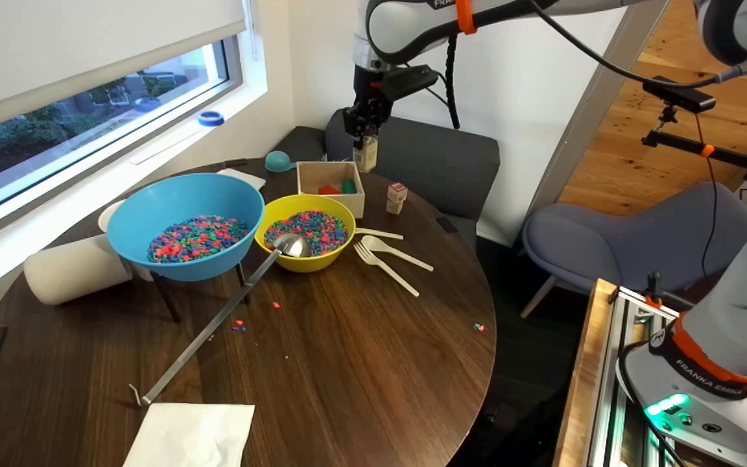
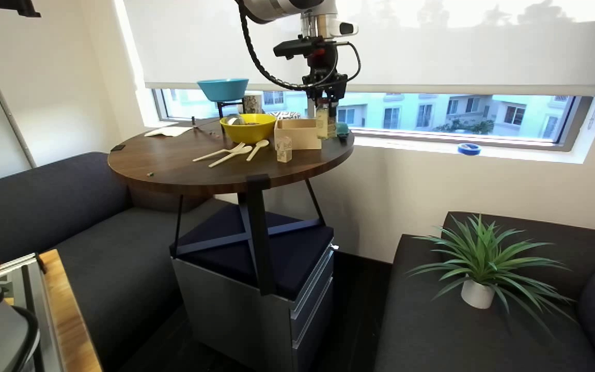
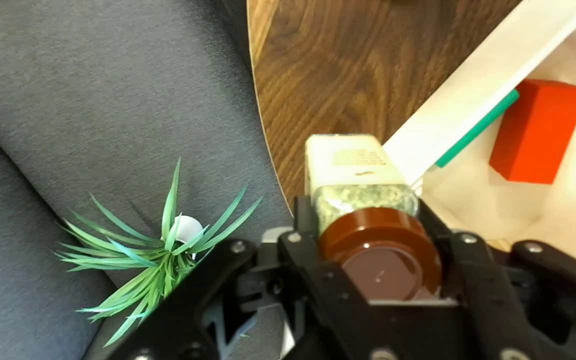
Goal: Put the sugar bowl on the paper towel
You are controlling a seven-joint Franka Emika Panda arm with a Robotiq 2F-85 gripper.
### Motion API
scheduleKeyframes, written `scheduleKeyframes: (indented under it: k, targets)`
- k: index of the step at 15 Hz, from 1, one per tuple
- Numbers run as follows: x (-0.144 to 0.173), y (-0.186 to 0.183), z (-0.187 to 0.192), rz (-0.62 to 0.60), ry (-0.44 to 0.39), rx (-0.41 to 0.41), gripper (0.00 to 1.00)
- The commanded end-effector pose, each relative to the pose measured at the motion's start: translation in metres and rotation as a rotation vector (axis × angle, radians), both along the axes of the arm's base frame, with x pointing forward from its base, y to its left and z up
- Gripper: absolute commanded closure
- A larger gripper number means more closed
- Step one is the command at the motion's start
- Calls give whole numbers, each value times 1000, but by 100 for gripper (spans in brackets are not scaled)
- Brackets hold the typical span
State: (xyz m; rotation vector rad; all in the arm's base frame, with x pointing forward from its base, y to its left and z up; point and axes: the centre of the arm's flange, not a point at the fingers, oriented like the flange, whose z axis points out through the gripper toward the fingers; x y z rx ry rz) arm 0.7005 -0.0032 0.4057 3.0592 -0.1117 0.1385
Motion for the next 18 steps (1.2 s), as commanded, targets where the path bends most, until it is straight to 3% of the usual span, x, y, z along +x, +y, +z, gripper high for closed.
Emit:
scheduleKeyframes:
  k: [1, 4, 11, 18]
  targets:
    - [-41, 20, 28, 55, 56, 2, 77]
    - [-74, 53, 38, 186, 132, 68, 77]
    - [-128, 135, 54, 454, 244, 101, 77]
    - [-165, 213, 44, 868, 258, 180, 77]
